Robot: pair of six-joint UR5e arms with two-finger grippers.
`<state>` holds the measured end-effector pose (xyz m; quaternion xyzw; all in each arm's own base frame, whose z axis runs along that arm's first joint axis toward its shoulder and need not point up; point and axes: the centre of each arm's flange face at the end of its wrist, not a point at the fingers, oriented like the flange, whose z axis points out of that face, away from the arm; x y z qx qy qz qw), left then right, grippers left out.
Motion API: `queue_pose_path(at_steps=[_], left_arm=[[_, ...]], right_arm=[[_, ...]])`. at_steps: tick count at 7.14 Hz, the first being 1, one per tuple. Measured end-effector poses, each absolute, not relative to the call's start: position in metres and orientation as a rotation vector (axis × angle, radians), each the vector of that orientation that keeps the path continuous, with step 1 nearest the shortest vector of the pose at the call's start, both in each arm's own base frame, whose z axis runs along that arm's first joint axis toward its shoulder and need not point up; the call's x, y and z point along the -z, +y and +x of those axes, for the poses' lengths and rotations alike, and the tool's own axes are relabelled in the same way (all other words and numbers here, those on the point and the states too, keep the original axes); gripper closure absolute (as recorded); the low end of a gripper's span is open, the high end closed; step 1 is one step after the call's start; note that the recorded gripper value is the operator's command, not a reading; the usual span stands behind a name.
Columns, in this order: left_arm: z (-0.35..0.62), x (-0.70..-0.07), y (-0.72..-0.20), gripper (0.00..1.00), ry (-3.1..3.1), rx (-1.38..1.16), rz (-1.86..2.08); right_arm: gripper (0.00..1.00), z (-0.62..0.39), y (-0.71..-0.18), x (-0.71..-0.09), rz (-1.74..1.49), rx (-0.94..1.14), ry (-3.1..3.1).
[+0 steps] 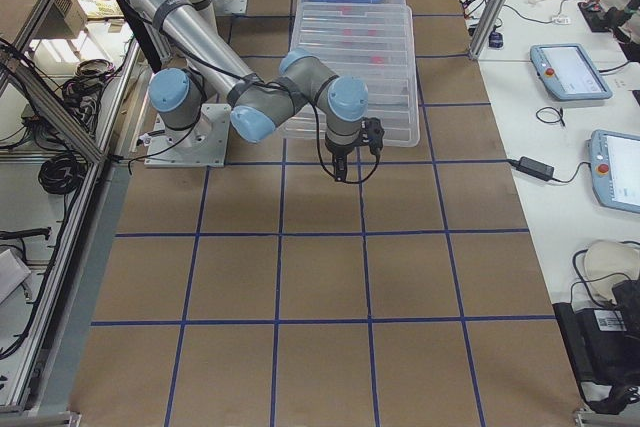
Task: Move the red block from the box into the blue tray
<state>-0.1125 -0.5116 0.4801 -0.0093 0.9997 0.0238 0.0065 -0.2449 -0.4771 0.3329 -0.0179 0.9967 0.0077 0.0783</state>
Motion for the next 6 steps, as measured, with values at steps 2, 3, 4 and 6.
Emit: queue_pose_path(at_steps=[2,3,4,6], left_arm=[[-0.1126,-0.4788,-0.5129,0.0,3.128,-0.075,-0.029],[-0.1129,-0.478,-0.5142,0.0,3.129,-0.073,-0.028],[-0.1131,-0.478,-0.5145,0.0,3.129,-0.071,-0.027],[-0.1132,-0.4777,-0.5147,0.0,3.128,-0.072,-0.027]], right_arm=[[0.0,-0.2444,-0.4768,-0.3323,-0.041,-0.025,2.982],[0.0,-0.2442,-0.4767,-0.3329,-0.037,-0.024,2.982],[0.0,-0.2439,-0.4766,-0.3338,-0.036,-0.022,2.982],[0.0,-0.2402,-0.4769,-0.3371,-0.015,-0.019,2.986]])
